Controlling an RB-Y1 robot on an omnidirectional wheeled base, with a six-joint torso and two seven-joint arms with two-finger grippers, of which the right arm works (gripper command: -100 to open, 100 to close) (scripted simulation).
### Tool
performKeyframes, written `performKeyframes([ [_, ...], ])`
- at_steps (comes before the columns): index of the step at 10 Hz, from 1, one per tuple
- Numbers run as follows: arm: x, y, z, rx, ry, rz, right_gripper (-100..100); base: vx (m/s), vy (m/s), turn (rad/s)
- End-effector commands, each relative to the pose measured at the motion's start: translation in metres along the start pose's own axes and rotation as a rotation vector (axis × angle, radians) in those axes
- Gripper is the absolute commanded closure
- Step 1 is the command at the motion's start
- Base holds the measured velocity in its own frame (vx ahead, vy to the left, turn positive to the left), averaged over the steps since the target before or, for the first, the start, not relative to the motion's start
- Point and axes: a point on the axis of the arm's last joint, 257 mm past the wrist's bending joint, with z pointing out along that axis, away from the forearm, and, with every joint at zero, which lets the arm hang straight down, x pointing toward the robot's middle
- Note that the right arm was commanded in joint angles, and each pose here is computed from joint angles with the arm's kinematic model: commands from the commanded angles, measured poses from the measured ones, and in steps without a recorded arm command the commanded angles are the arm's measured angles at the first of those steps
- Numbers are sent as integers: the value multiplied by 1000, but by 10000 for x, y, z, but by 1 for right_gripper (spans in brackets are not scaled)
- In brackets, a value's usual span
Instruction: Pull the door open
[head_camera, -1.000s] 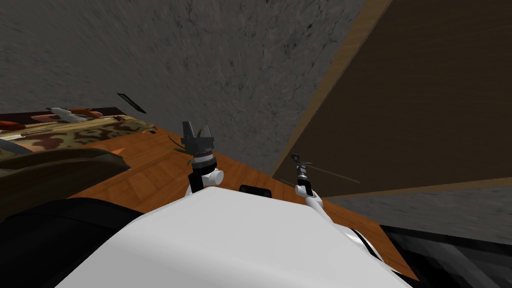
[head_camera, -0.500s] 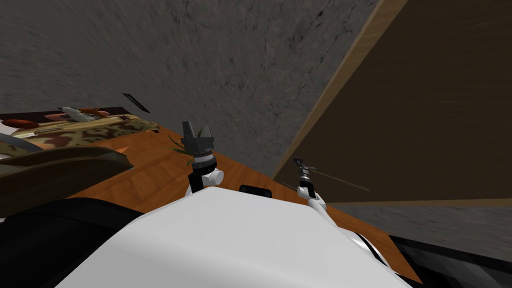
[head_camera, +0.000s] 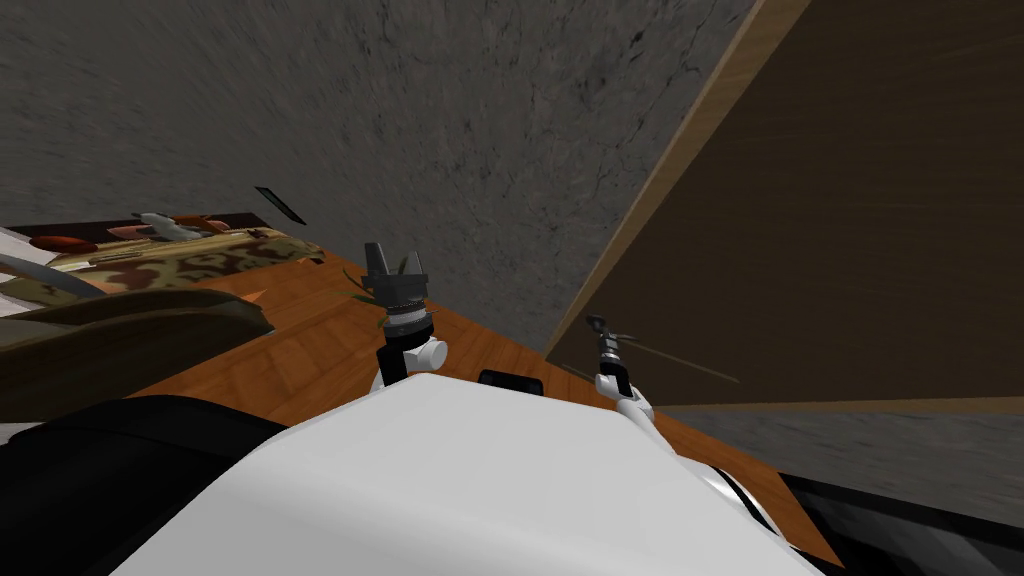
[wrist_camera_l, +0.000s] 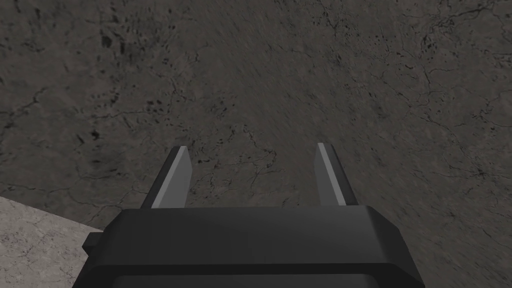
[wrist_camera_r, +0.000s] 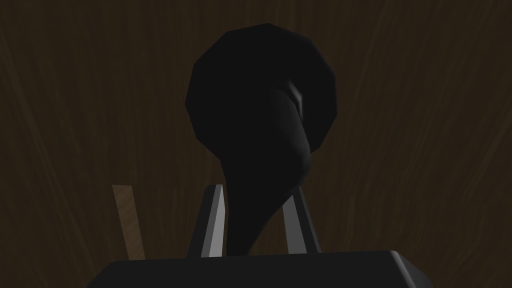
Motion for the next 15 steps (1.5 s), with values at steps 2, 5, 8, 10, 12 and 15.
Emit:
performKeyframes([
  [2,30,-2,-35,-3,26,0,100,-180,-66,113],
  [5,53,6,-81,-7,62,-2,100,-199,-49,119],
  [8,80,9,-132,-10,99,-3,100,-225,-65,141],
  [10,99,-7,-135,-7,105,-1,100,-152,-20,57],
  [12,127,-11,-227,-11,146,-2,100,-231,-61,127],
  [15,160,12,-350,-20,208,-3,100,-256,-83,122],
])
